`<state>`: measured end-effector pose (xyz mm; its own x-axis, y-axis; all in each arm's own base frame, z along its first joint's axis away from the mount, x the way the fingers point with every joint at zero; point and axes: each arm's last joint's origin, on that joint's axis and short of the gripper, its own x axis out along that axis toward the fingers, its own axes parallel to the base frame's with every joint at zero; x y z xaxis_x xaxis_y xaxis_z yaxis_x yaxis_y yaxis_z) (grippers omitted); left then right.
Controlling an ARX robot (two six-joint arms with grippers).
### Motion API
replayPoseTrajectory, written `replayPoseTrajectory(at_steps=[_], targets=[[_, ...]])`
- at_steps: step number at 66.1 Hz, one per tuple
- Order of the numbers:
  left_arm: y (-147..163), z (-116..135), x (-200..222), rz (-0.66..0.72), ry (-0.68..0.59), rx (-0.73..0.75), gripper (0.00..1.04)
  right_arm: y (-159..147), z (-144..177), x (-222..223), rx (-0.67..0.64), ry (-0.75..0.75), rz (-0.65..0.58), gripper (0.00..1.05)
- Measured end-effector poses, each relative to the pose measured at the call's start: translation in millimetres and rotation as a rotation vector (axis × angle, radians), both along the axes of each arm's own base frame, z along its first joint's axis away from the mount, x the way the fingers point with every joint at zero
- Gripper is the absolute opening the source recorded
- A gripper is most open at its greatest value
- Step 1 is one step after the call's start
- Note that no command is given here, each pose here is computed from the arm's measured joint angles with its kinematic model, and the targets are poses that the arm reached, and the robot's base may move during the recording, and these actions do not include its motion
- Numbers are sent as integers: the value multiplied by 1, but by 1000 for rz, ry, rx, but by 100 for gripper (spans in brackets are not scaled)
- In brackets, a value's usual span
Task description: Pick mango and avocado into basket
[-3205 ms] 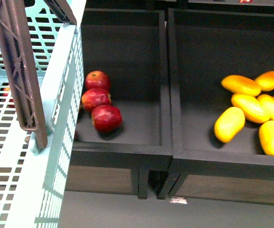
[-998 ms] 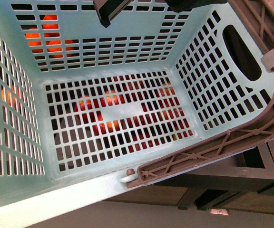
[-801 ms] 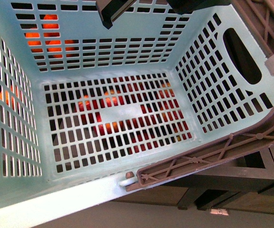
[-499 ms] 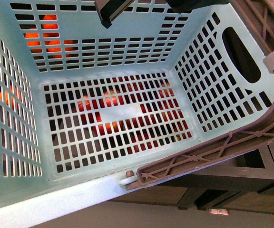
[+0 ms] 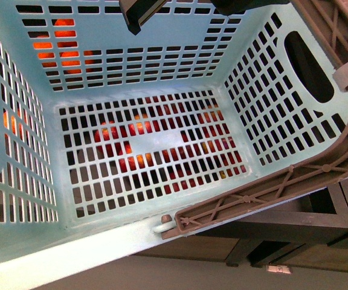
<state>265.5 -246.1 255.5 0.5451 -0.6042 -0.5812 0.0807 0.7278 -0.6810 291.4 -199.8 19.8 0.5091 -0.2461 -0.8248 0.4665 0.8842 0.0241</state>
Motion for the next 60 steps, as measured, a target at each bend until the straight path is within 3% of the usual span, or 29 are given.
replayPoseTrajectory(at_steps=[27, 60], targets=[[0, 0, 0, 0, 0, 0, 14, -8, -33, 73, 64, 1, -39, 96], [0, 0, 0, 1, 0, 0, 14, -9, -62, 94, 93, 53, -74, 96]])
